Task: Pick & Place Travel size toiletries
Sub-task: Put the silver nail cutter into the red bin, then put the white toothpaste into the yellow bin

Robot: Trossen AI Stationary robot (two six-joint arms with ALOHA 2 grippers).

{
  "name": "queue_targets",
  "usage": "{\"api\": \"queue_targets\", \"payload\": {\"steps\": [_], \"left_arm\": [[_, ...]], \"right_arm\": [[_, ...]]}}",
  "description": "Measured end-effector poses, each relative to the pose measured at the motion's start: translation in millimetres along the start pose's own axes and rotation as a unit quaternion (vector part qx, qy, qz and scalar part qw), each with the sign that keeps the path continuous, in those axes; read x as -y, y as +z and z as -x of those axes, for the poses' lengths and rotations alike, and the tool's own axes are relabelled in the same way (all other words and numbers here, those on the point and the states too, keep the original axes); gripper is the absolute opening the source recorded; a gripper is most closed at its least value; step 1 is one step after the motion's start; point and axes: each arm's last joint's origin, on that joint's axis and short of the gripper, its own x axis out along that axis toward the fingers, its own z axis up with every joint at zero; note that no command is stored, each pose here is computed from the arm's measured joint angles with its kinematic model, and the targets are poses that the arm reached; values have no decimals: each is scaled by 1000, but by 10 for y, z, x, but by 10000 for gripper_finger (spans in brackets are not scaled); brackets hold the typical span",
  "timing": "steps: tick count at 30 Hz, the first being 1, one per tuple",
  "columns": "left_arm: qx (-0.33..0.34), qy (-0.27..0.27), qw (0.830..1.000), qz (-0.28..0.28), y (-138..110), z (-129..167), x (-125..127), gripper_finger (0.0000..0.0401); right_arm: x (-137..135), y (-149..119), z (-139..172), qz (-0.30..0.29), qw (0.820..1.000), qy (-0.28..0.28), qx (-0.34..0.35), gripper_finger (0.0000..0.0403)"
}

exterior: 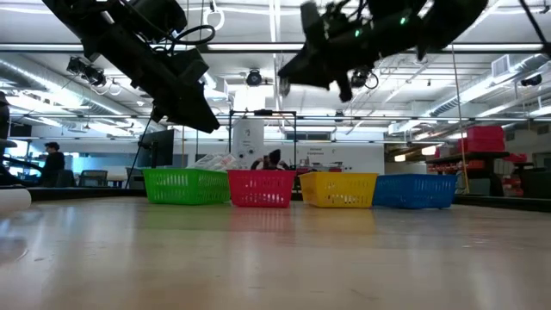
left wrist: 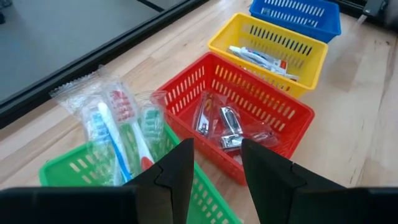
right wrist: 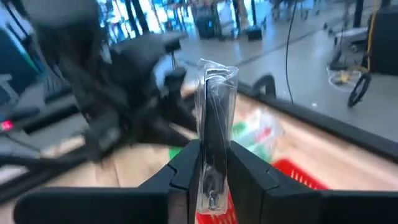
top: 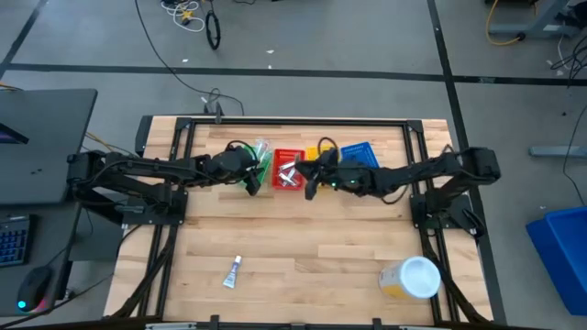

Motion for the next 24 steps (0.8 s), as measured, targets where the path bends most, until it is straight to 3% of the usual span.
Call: {"api": "queue_targets", "payload": {"steps": [12,20,24], "left_arm": [[17,-6,1000,7,35,0,13,142],[17,-6,1000,8,34,0,13,142],[16,-8,1000,12,34,0,13,142]], "right_arm": [[328,-674,-438,51,993,-45,-94,86],[506,-759,-523,64,989,-71,-110,146],[530,-743,-537,57,991,-49,-114,179]]}}
